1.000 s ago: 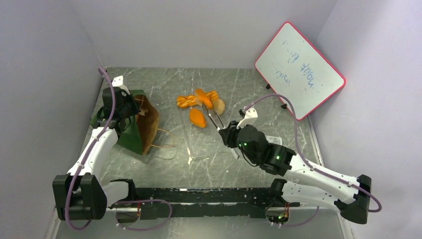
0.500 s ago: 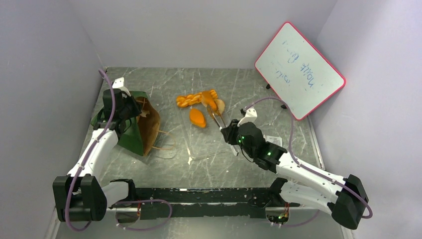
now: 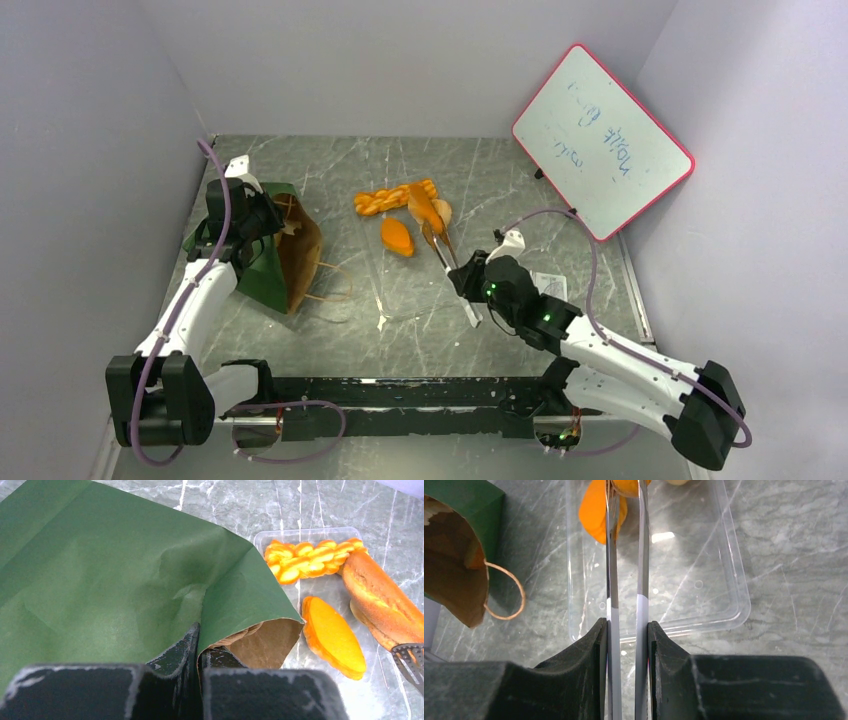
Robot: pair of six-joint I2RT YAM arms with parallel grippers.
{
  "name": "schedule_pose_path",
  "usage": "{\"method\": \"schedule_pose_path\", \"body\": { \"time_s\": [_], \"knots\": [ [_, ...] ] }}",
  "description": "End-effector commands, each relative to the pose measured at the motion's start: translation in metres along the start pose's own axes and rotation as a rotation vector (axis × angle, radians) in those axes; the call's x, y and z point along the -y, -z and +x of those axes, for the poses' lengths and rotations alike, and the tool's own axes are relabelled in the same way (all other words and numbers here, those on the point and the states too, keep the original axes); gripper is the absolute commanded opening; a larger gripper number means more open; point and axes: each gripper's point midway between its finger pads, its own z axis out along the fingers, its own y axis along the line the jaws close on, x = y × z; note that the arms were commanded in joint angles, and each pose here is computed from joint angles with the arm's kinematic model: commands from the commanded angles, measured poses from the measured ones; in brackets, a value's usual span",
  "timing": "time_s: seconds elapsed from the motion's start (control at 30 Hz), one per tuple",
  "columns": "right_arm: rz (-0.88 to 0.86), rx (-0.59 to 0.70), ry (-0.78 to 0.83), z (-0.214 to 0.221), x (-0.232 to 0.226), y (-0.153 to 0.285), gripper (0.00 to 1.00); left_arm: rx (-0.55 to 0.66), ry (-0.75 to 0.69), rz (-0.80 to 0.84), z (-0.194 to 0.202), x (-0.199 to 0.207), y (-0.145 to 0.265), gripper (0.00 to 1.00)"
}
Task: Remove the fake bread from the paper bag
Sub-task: Place the fake bread in the container.
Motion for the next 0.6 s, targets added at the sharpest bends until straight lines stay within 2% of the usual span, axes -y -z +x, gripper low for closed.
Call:
{"method": "schedule_pose_path", "body": {
  "time_s": [0.0, 0.27, 0.57],
  "knots": [
    [0.061, -0.024, -0.049, 0.013, 0.017, 0.001, 0.31, 0.042, 0.016, 0.049, -0.012, 0.009, 0.005, 0.07],
    [0.077, -0.072, -0.062, 0.032, 0.025, -0.003, 0.37, 0.042, 0.017, 0.049, -0.013, 0.009, 0.006, 0.07],
    [0.086, -0.123, -0.088, 0.057, 0.036, -0.004, 0.38, 0.036, 0.02, 0.049, -0.011, 0.009, 0.005, 0.07]
  ]
}}
